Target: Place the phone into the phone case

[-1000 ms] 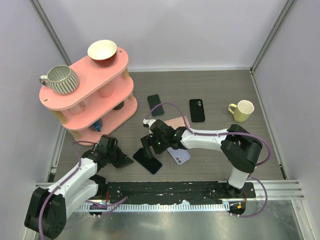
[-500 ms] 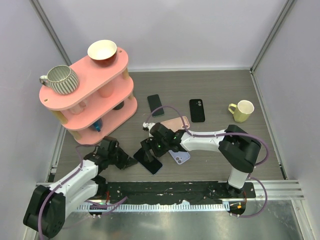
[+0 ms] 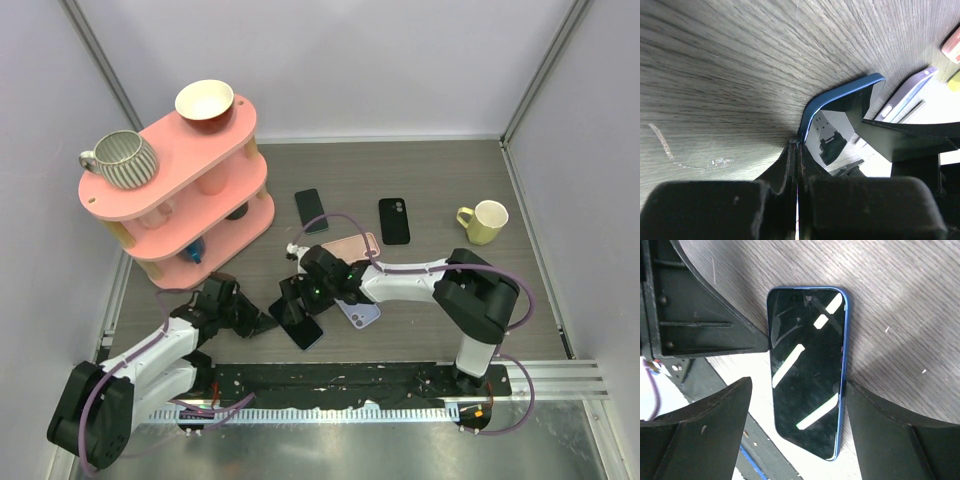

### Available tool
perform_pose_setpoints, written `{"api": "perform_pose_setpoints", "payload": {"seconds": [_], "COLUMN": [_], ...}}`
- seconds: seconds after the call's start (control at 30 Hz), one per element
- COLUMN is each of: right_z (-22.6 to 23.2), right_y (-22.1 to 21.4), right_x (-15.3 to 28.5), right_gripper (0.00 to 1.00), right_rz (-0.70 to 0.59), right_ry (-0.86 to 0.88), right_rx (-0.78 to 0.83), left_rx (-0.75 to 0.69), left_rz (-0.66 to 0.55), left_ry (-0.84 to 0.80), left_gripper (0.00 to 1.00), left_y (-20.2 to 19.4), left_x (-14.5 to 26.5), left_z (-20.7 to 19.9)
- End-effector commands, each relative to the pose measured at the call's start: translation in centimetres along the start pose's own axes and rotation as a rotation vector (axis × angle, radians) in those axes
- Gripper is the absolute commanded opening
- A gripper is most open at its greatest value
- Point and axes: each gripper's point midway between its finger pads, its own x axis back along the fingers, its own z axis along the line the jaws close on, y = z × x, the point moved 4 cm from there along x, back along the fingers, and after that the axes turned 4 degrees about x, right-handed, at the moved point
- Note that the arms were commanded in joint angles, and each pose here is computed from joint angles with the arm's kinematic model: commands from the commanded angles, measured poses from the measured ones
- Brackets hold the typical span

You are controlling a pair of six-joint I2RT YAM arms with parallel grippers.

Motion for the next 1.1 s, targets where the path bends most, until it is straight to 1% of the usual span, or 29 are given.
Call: {"api": "perform_pose_setpoints", "payload": {"seconds": [0.0, 0.03, 0.07, 0.1, 0.13, 0.17, 0.47, 0.53, 0.57, 0.63, 0.67, 0.77, 0.8, 0.87, 0.9, 0.93, 0.97, 1.03, 1.07], "right_z": [3.4, 2.6, 2.8, 2.7, 2.7, 2.5, 2.4, 2.3, 1.8, 1.0, 0.4, -0.5, -0.7, -0.8, -0.8, -0.8, -0.8, -0.8, -0.7], "right_y": [3.5, 4.2, 4.2, 4.4, 4.6, 4.7, 3.3, 3.3, 2.9, 2.7, 2.2, 1.7, 1.7, 1.6, 1.6, 1.7, 1.7, 1.8, 1.9], "right_x": [0.6, 0.9, 1.2, 1.3, 1.5, 1.6, 1.6, 1.7, 1.6, 1.4, 1.3, 1.4, 1.5, 1.8, 1.9, 2.2, 2.3, 2.5, 2.8], "right_gripper": [0.8, 0.79, 0.79, 0.78, 0.77, 0.77, 0.74, 0.73, 0.72, 0.71, 0.69, 0.58, 0.48, 0.38, 0.3, 0.26, 0.19, 0.12, 0.05], "right_rz": [-0.127, -0.149, -0.148, -0.186, -0.193, -0.205, -0.163, -0.167, -0.149, -0.154, -0.131, -0.123, -0.125, -0.135, -0.138, -0.145, -0.146, -0.151, -0.158], "right_ry": [0.238, 0.254, 0.302, 0.341, 0.364, 0.374, 0.394, 0.386, 0.353, 0.286, 0.244, 0.177, 0.169, 0.158, 0.154, 0.153, 0.146, 0.145, 0.147], "right_rx": [-0.104, -0.149, -0.171, -0.18, -0.217, -0.22, -0.202, -0.198, -0.193, -0.195, -0.191, -0.183, -0.175, -0.171, -0.167, -0.167, -0.165, -0.159, -0.155], "left_rx": [0.019, 0.018, 0.017, 0.019, 0.017, 0.016, 0.012, 0.015, 0.013, 0.013, 0.011, 0.009, 0.007, 0.003, -0.002, -0.006, -0.011, -0.042, -0.056], "left_rz": [-0.034, -0.034, -0.032, -0.029, -0.03, -0.031, -0.043, -0.042, -0.042, -0.042, -0.042, -0.047, -0.051, -0.054, -0.056, -0.057, -0.056, -0.057, -0.057], "left_ry": [0.122, 0.12, 0.12, 0.124, 0.12, 0.121, 0.127, 0.132, 0.13, 0.13, 0.13, 0.128, 0.128, 0.129, 0.128, 0.129, 0.13, 0.122, 0.118], "left_gripper": [0.0, 0.0, 0.0, 0.0, 0.0, 0.0, 0.0, 0.0, 0.0, 0.0, 0.0, 0.0, 0.0, 0.0, 0.0, 0.0, 0.0, 0.0, 0.0], "left_y": [0.3, 0.3, 0.2, 0.2, 0.2, 0.2, 0.4, 0.4, 0.5, 0.5, 0.5, 0.5, 0.6, 0.6, 0.6, 0.7, 0.7, 0.7, 0.7], "left_x": [-0.8, -0.8, -0.9, -0.9, -0.9, -0.9, -1.1, -1.2, -1.2, -1.2, -1.2, -1.2, -1.2, -1.2, -1.1, -1.1, -1.1, -0.8, -0.7], "left_z": [3.3, 3.3, 3.3, 3.3, 3.3, 3.3, 3.4, 3.5, 3.4, 3.5, 3.5, 3.6, 3.6, 3.6, 3.5, 3.4, 3.3, 2.8, 2.5]}}
